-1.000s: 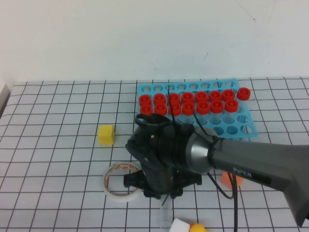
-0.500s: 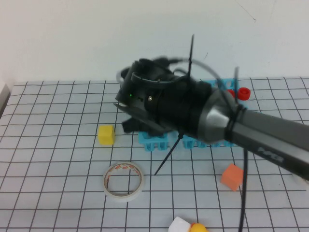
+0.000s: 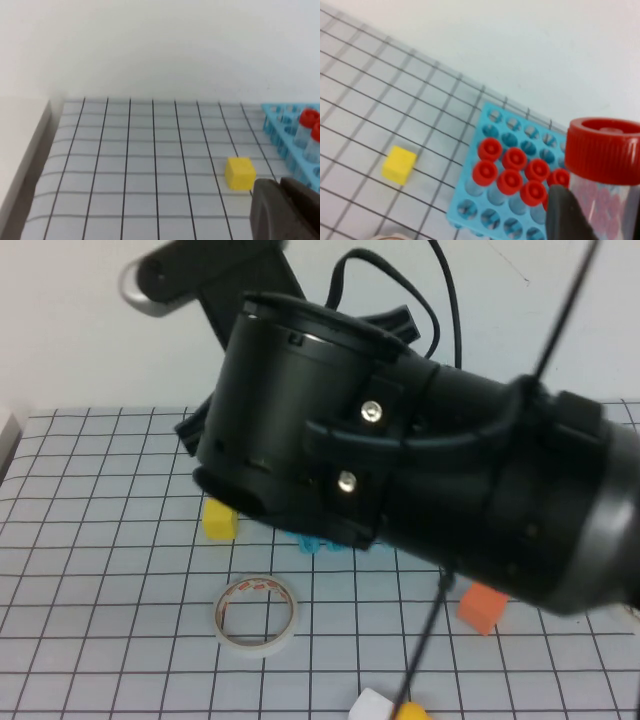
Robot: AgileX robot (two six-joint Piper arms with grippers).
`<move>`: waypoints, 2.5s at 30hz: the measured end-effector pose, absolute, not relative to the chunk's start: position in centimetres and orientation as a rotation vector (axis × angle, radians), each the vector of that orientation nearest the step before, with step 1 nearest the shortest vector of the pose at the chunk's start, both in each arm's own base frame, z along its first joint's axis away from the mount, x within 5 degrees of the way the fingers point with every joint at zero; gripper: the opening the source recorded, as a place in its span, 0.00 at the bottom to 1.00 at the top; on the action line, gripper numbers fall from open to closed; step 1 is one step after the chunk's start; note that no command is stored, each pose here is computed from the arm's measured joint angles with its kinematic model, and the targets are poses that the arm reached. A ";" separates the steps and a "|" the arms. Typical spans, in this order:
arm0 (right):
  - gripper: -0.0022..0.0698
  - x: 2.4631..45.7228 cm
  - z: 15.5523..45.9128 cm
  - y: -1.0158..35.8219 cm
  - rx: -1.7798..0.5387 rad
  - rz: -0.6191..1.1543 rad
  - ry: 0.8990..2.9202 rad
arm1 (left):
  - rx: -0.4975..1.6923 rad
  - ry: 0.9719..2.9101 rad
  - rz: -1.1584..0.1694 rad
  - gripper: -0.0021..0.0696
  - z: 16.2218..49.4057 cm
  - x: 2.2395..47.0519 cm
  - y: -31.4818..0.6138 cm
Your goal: Place the test tubes
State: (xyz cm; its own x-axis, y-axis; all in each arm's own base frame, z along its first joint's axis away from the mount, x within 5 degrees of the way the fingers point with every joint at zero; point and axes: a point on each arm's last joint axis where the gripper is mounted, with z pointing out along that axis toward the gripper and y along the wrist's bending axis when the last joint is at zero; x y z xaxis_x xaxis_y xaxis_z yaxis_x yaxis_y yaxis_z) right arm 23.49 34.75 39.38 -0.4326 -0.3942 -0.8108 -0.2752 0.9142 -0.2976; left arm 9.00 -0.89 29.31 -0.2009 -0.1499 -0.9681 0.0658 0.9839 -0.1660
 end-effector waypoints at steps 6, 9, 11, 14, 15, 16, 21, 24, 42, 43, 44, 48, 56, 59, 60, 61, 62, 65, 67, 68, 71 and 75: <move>0.36 20.1 42.0 34.8 -0.562 -0.081 1.976 | -0.084 1.711 -0.238 0.03 30.9 8.8 -1.0; 0.36 18.4 43.1 34.4 -0.602 -0.046 1.941 | -0.067 1.692 -0.257 0.03 32.2 8.6 -1.2; 0.36 17.3 43.5 34.1 -0.634 -0.012 1.915 | -0.051 1.676 -0.272 0.03 33.2 8.4 -1.3; 0.36 15.9 43.7 33.5 -0.692 0.023 1.875 | -0.021 1.674 -0.300 0.03 34.1 8.2 -1.6; 0.36 15.6 43.7 33.1 -0.704 0.034 1.862 | -0.013 1.679 -0.309 0.03 34.2 8.3 -1.7; 0.36 15.4 43.5 32.6 -0.709 0.042 1.853 | -0.004 1.679 -0.325 0.03 34.3 8.3 -1.9; 0.36 14.7 42.2 29.9 -0.691 0.053 1.799 | 0.046 1.688 -0.439 0.03 34.5 8.8 -2.9; 0.36 14.3 40.6 28.3 -0.675 0.087 1.759 | 0.075 1.672 -0.542 0.03 34.7 9.1 -3.6; 0.36 12.1 32.1 24.5 -0.731 0.325 1.646 | 0.510 1.572 -1.009 0.57 34.4 12.2 -7.9; 0.36 12.0 32.1 24.5 -0.737 0.330 1.644 | 0.536 1.564 -1.019 0.63 34.3 12.3 -8.0; 0.36 12.0 32.1 24.6 -0.747 0.338 1.642 | 0.556 1.561 -1.025 0.67 34.2 12.4 -8.1; 0.36 11.6 32.2 25.0 -0.789 0.388 1.636 | 0.614 1.545 -1.001 0.72 34.0 12.7 -8.3; 0.36 11.4 32.8 26.6 -0.870 0.442 1.600 | 0.635 1.526 -0.971 0.73 34.3 12.8 -8.2; 0.36 11.3 32.8 27.3 -0.911 0.444 1.584 | 0.610 1.542 -0.991 0.73 34.2 12.9 -8.2; 0.36 11.3 32.7 27.5 -0.917 0.444 1.586 | 0.608 1.544 -1.002 0.73 34.2 12.8 -8.2; 0.36 11.4 32.7 27.7 -0.921 0.444 1.584 | 0.606 1.546 -1.014 0.73 34.3 12.8 -8.3; 0.36 11.4 32.7 27.8 -0.922 0.446 1.584 | 0.603 1.549 -1.027 0.72 34.3 12.7 -8.3; 0.36 11.4 33.0 28.3 -0.931 0.456 1.574 | 0.589 1.557 -1.041 0.66 34.3 12.7 -8.3; 0.36 11.4 33.2 28.4 -0.937 0.464 1.566 | 0.578 1.563 -1.041 0.63 34.2 12.8 -8.3; 0.36 11.4 33.3 28.5 -0.938 0.467 1.564 | 0.577 1.562 -1.042 0.62 34.3 12.8 -8.3; 0.36 11.3 33.5 28.6 -0.943 0.469 1.555 | 0.575 1.563 -1.044 0.60 34.3 12.8 -8.3; 0.36 11.1 33.4 28.8 -0.979 0.483 1.543 | 0.568 1.566 -1.036 0.59 34.2 12.9 -8.2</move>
